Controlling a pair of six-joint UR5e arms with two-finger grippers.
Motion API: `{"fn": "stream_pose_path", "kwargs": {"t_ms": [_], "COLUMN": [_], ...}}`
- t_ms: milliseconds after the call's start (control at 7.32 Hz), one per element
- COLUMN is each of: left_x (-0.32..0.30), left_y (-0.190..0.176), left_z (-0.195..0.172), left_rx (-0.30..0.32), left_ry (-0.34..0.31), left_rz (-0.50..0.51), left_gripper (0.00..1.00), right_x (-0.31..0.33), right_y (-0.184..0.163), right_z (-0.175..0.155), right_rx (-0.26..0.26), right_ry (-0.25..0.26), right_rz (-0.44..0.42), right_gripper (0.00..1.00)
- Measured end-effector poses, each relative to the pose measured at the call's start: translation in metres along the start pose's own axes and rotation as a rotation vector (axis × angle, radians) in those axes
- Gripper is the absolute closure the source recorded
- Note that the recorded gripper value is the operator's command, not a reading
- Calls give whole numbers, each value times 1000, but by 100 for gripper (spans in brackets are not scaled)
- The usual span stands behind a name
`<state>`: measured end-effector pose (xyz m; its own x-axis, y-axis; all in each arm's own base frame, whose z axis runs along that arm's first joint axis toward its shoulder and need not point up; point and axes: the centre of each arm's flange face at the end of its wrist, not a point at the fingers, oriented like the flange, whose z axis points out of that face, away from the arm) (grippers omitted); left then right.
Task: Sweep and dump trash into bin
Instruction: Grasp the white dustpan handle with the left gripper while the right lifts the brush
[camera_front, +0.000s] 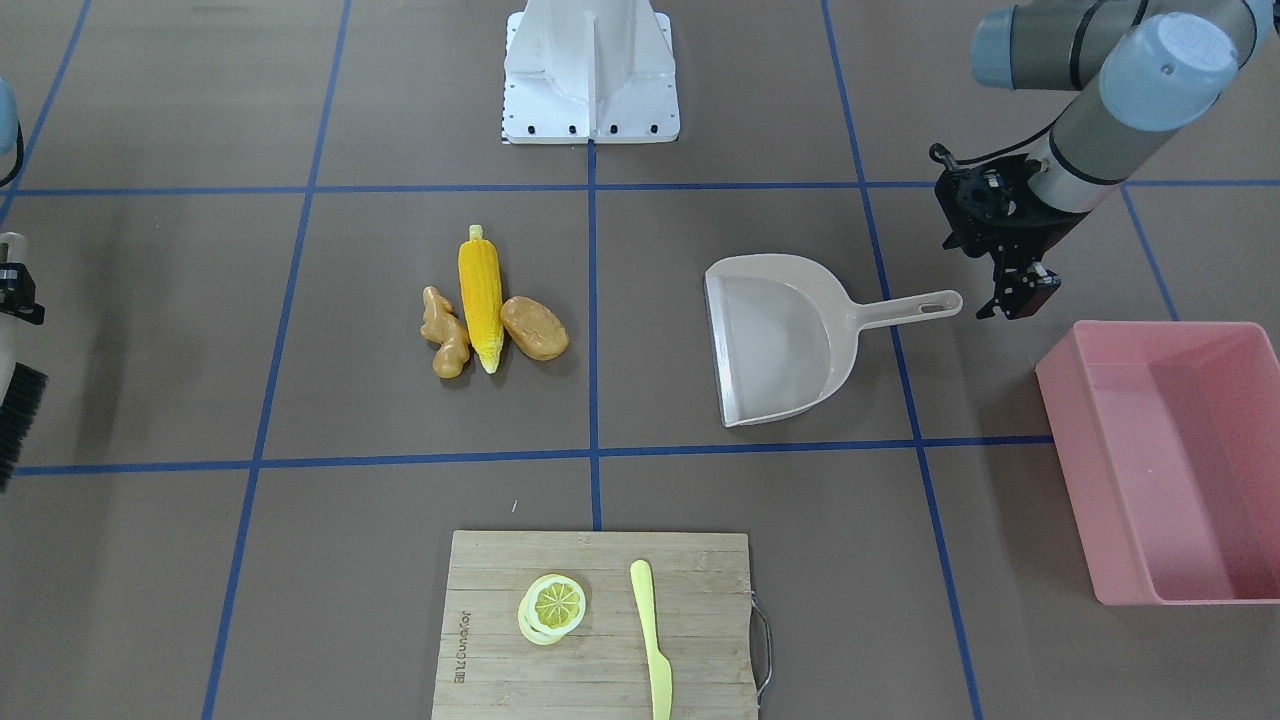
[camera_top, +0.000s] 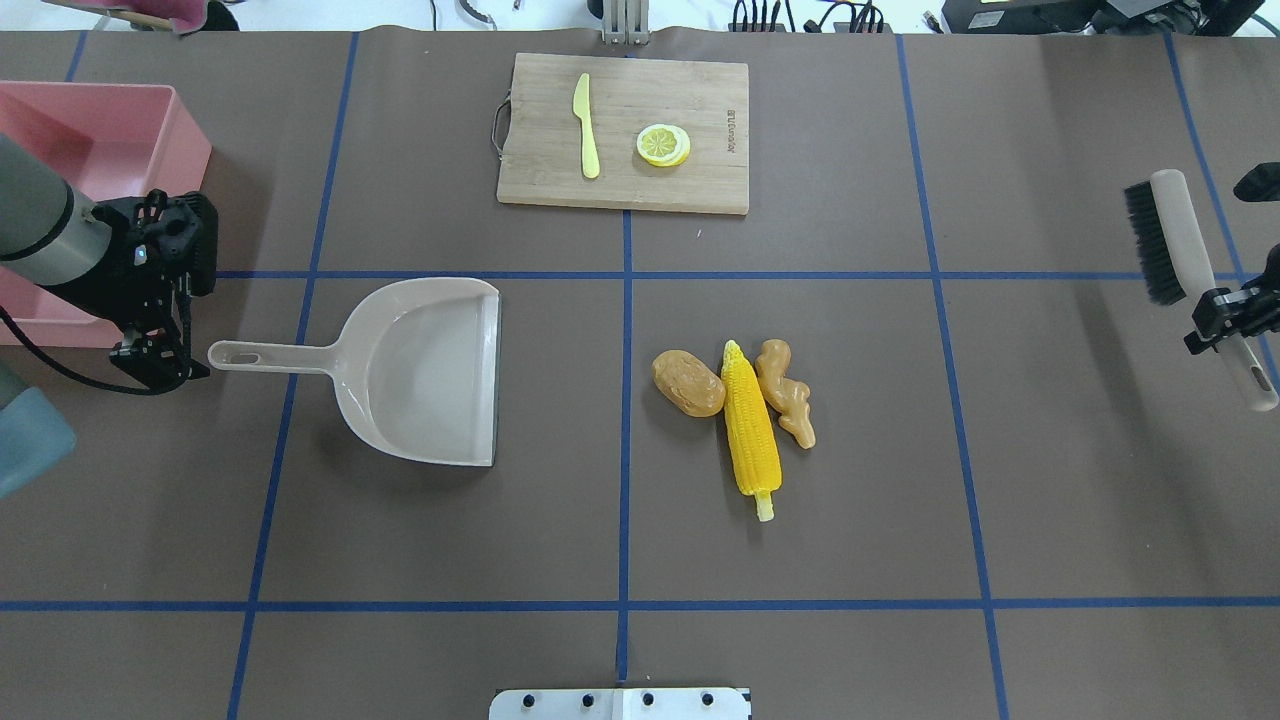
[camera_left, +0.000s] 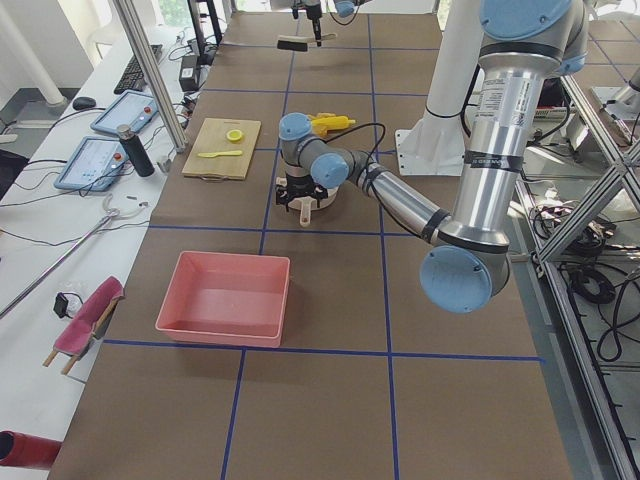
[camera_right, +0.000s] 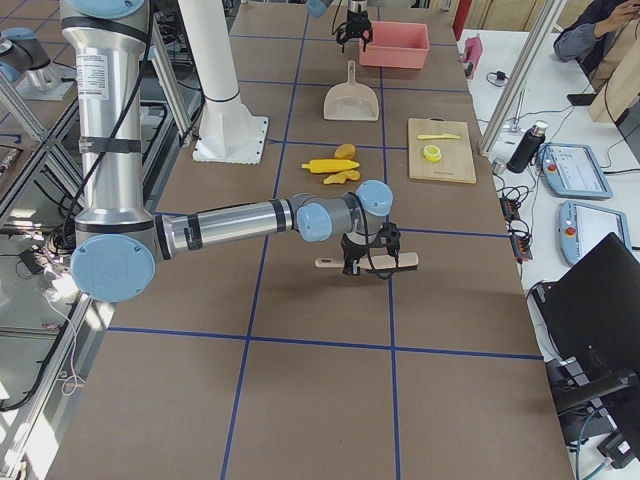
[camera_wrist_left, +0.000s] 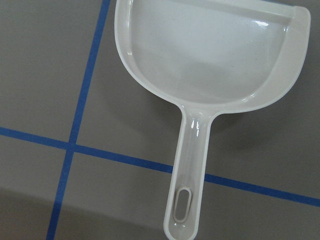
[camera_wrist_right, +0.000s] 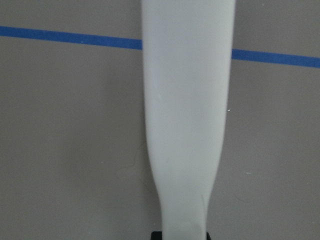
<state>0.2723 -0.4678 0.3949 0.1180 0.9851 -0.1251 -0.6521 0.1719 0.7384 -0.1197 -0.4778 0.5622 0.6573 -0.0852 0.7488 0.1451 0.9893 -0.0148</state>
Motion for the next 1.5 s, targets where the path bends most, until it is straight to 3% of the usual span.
{"fn": "stream_pose_path", "kwargs": {"t_ms": [273, 683, 1092, 1229, 1365, 1502], "left_x": [2, -13, -5, -4, -3, -2], "left_y": [-13, -35, -41, -41, -40, -39], "left_z": [14, 47, 81, 86, 89, 90], "left_rx": [1, -22, -54, -60, -63, -63], "left_ry": [19, 53, 99, 106, 110, 111], "left_rz": [22, 24, 33, 33, 34, 35], "left_gripper": [1, 1, 2, 15, 62, 100], "right_x": [10, 19, -21, -29, -35, -40], "right_y": [7, 18, 26, 27, 29, 31], "right_z": [-28, -53, -62, -62, -63, -64], "right_rx": [20, 57, 41, 23, -1, -24], "right_ry": [-84, -121, -202, -237, -277, -308], "right_rz": [47, 75, 4, 17, 75, 134], "right_gripper": [100, 100, 100, 100, 100, 100]}}
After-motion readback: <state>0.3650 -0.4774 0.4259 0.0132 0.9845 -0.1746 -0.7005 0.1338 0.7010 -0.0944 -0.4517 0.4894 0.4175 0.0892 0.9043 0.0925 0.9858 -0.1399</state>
